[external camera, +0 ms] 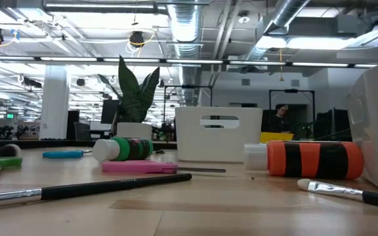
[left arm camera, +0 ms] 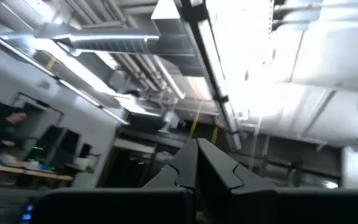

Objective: Pick & Place Paint Supplies
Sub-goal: Put the top right eyeshadow brush into the gray bin

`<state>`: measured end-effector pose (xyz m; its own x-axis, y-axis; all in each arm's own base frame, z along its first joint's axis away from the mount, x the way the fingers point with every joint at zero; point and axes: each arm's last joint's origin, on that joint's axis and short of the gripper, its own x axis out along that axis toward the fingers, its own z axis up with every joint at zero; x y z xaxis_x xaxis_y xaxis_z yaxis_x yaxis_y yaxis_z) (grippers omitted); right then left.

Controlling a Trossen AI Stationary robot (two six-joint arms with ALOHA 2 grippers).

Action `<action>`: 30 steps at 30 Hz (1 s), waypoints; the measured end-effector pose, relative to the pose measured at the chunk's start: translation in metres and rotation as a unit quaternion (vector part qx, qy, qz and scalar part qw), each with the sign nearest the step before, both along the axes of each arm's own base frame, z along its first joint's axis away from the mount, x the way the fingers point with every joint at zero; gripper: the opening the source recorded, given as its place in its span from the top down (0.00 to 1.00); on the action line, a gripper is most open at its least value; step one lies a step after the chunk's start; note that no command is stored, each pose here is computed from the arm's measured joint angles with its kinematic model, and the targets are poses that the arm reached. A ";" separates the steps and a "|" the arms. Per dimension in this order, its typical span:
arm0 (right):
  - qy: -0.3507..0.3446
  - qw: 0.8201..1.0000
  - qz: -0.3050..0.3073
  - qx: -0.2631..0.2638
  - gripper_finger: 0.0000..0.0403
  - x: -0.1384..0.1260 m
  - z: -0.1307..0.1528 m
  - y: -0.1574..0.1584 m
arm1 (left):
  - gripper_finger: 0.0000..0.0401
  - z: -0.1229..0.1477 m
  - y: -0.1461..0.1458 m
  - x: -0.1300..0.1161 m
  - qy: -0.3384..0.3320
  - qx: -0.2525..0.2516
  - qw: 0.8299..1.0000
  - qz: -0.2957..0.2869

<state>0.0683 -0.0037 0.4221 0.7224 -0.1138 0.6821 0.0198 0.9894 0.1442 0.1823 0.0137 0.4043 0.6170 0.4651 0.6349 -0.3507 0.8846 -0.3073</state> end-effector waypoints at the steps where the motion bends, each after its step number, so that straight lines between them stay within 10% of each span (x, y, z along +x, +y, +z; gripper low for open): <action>1: -0.013 1.000 -0.002 0.002 0.97 -0.002 0.002 0.000 | 1.00 0.001 0.000 -0.002 -0.001 0.004 1.000 0.005; 17: -0.018 0.996 -0.066 0.064 0.97 0.018 0.013 -0.005 | 1.00 0.011 0.003 -0.025 0.013 0.025 0.996 0.082; 30: 0.167 0.964 -0.204 0.036 0.72 0.032 0.114 -0.011 | 0.96 0.037 0.002 -0.037 0.064 0.033 0.994 0.083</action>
